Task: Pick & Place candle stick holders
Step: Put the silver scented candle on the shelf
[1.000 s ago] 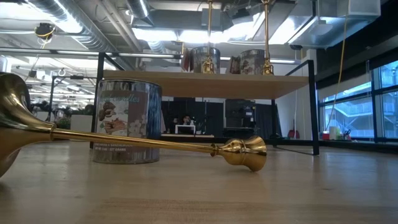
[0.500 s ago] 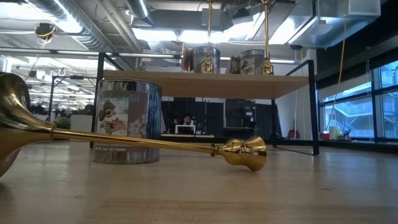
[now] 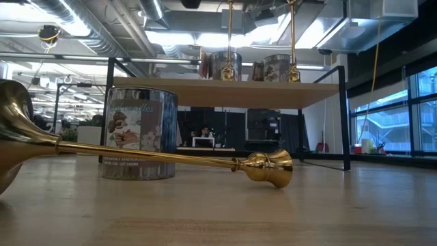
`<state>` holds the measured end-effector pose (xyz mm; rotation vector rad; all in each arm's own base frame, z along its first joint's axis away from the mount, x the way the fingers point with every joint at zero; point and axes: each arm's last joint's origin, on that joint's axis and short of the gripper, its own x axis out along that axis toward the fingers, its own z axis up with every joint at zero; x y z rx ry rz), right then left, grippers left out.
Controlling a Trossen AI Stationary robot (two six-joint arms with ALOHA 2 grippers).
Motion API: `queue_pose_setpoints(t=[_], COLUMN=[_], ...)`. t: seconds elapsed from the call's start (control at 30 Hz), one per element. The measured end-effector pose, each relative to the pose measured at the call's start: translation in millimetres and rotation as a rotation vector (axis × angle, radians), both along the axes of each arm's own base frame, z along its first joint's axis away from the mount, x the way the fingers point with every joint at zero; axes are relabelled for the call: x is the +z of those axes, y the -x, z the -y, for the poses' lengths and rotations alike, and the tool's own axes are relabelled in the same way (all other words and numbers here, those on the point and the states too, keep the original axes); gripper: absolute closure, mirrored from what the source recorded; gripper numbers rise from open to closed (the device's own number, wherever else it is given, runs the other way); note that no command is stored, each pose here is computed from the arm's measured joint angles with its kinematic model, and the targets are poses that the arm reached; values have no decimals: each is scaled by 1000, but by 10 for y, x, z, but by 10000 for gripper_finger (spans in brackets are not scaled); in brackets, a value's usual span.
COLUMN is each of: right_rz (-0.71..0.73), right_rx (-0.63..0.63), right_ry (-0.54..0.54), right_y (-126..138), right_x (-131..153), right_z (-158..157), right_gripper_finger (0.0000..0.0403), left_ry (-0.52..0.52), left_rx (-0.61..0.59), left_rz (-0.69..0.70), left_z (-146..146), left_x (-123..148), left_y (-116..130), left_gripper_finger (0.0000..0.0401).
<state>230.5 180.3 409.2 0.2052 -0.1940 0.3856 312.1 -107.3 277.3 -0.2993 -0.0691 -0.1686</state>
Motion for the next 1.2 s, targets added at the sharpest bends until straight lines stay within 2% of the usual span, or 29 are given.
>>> queue_pose_setpoints(t=[0.17,0.23,0.37,0.43,0.6,0.83,1.07,1.2], right_rz=[-19,-50,-164,-229,-304,-331,-319,-235], right_rx=[6,12,109,157,225,248,232,200], right_ry=[53,134,326,387,410,430,441,383], right_y=[17,12,-23,-59,-166,-217,-47,131], right_x=[-22,-77,-262,-366,-621,-688,-804,-880], right_z=[3,1,32,85,240,498,655,788], right_gripper_finger=[247,247,247,247,247,247,247,247], left_ry=[-6,-11,-42,-50,-59,-102,-128,-119], left_rx=[-19,-28,-52,-66,-101,-66,2,54], left_rz=[8,9,15,17,12,10,-17,-28], left_z=[58,88,175,220,328,373,375,363], left_x=[7,7,7,7,0,-15,-82,-101], left_y=[21,32,66,85,133,151,121,110], left_gripper_finger=[303,303,303,303,303,303,303,303])
